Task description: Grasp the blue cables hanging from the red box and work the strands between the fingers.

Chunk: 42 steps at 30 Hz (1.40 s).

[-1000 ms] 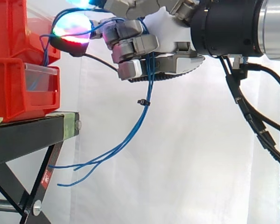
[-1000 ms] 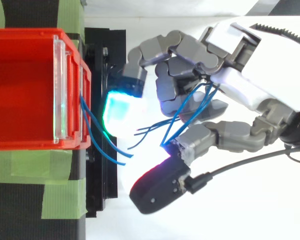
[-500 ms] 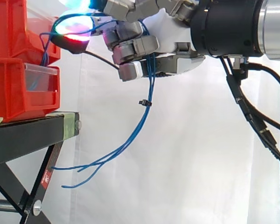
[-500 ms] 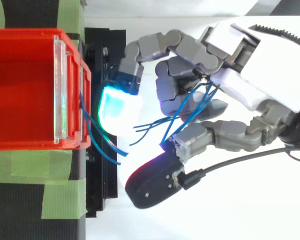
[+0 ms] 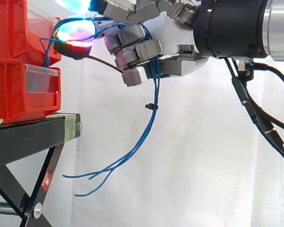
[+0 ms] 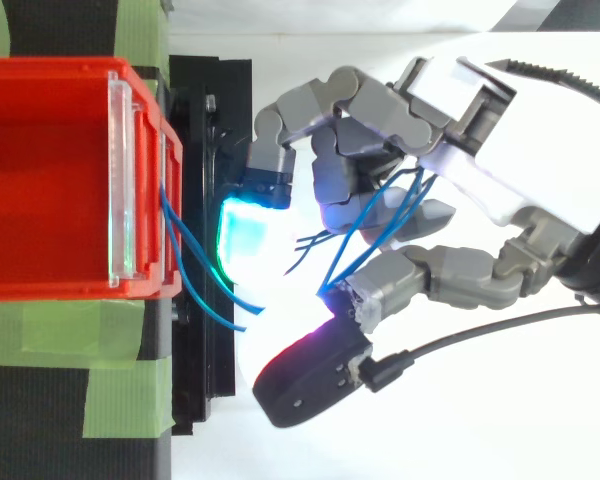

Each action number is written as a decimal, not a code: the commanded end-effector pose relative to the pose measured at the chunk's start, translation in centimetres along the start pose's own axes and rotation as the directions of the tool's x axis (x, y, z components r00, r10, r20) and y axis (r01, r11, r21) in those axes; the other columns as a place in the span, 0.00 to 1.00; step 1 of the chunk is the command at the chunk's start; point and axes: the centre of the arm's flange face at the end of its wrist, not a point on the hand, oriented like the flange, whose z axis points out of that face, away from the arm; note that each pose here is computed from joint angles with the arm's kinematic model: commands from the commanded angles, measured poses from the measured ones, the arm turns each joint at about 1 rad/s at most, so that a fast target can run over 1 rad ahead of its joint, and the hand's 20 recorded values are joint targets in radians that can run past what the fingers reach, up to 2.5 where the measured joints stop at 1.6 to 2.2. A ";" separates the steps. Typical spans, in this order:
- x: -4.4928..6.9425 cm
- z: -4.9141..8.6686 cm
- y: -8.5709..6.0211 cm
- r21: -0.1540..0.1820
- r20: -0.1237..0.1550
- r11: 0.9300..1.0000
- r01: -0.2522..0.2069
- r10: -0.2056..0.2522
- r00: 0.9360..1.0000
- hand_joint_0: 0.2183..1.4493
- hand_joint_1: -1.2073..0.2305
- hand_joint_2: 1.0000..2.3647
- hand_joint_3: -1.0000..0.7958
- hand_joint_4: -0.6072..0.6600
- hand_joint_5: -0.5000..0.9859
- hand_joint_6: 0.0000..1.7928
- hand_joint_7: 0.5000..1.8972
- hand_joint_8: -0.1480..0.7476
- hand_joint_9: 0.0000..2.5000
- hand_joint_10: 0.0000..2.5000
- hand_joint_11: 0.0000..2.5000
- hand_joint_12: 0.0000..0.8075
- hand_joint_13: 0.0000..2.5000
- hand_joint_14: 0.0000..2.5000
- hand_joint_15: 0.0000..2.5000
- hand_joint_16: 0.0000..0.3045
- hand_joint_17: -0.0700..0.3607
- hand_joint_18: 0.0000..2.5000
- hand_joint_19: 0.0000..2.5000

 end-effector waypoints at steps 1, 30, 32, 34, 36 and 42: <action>0.3 -0.1 0.1 -0.001 -0.005 1.000 0.025 -0.025 1.000 0.47 0.32 0.00 0.00 0.63 0.19 0.62 0.35 0.59 0.27 1.00 0.99 0.52 0.40 1.00 0.53 0.15 0.40 0.55 0.51; 2.3 -1.4 1.3 -0.016 -0.002 0.980 0.200 -0.200 0.980 0.52 0.27 0.00 0.00 0.65 0.14 0.64 0.37 0.59 0.27 1.00 0.99 0.52 0.40 1.00 0.53 0.15 0.40 0.55 0.51; 2.4 -1.4 1.2 -0.015 -0.002 0.980 0.201 -0.201 0.980 0.50 0.27 0.00 0.00 0.65 0.13 0.65 0.36 0.59 0.27 1.00 0.99 0.52 0.40 1.00 0.53 0.15 0.40 0.55 0.51; 2.3 -1.4 1.2 -0.015 0.000 0.980 0.200 -0.200 0.980 0.44 0.28 0.00 0.00 0.66 0.13 0.66 0.35 0.59 0.27 1.00 0.99 0.52 0.40 1.00 0.53 0.15 0.40 0.55 0.51; 2.3 -1.4 1.3 -0.016 -0.002 0.979 0.201 -0.201 0.980 0.42 0.28 0.00 0.00 0.66 0.13 0.67 0.34 0.59 0.27 1.00 0.99 0.52 0.40 1.00 0.53 0.15 0.40 0.55 0.51; 2.4 -1.5 1.2 -0.015 -0.002 0.979 0.202 -0.202 0.979 0.38 0.27 0.00 0.00 0.67 0.14 0.69 0.33 0.59 0.27 1.00 0.99 0.52 0.40 1.00 0.53 0.15 0.40 0.55 0.51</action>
